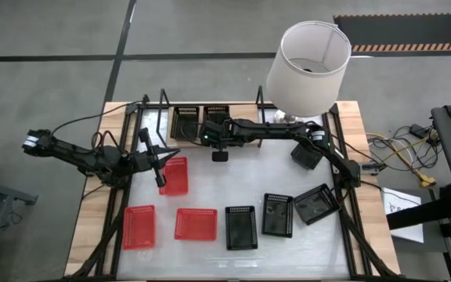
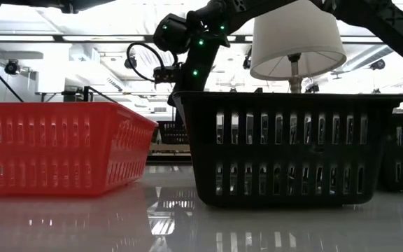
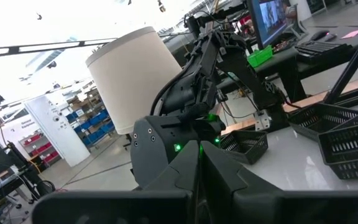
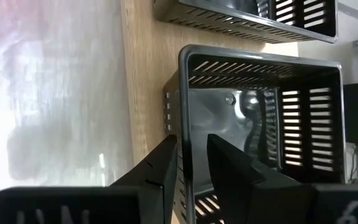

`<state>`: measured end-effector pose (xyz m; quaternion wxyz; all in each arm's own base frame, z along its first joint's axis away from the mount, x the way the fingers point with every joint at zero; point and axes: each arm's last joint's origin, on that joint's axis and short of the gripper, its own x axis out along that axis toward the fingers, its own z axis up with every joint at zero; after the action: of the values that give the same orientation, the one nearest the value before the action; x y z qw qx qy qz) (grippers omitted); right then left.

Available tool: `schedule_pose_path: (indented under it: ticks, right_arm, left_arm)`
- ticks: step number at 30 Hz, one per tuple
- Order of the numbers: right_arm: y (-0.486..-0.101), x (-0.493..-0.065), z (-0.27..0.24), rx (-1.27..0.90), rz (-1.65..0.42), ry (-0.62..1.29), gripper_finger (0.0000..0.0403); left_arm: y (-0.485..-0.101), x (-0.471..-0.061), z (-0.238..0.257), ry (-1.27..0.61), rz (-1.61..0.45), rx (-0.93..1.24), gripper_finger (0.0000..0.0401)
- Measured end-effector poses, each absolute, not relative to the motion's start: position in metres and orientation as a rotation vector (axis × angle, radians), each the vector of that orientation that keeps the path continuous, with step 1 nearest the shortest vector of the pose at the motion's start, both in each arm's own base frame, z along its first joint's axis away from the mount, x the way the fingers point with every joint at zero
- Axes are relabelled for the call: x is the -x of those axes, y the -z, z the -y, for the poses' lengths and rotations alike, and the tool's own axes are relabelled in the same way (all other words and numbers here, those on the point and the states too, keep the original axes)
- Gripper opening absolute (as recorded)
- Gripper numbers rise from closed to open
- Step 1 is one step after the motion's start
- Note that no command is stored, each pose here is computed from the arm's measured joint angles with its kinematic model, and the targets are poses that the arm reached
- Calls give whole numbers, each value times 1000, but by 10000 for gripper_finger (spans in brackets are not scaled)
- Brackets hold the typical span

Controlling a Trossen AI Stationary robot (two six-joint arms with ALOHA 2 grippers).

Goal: Stack baskets on shelf by color
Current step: Put the black bin on the shelf, then put the top red bin on the shelf

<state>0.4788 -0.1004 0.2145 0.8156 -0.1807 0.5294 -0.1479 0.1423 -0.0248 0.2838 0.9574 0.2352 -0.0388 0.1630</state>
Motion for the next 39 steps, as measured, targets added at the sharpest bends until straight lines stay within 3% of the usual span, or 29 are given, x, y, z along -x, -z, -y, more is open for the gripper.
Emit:
schedule_pose_path:
  ticks: [9, 19, 28, 39]
  right_arm:
    - [-233, -475, 91, 381, -1085, 289, 82]
    - [-279, -451, 42, 319, -1047, 177, 67]
    - [-285, -387, -23, 295, -1008, 92, 23]
    - [-263, -303, -74, 273, -676, -32, 9]
  left_arm:
    - [-283, -143, 25, -329, 75, -479, 0]
    - [-283, -148, 27, -331, 80, -481, 0]
    - [-282, -161, 30, -331, 77, -482, 0]
    - [-275, -186, 38, -306, 0, -447, 0]
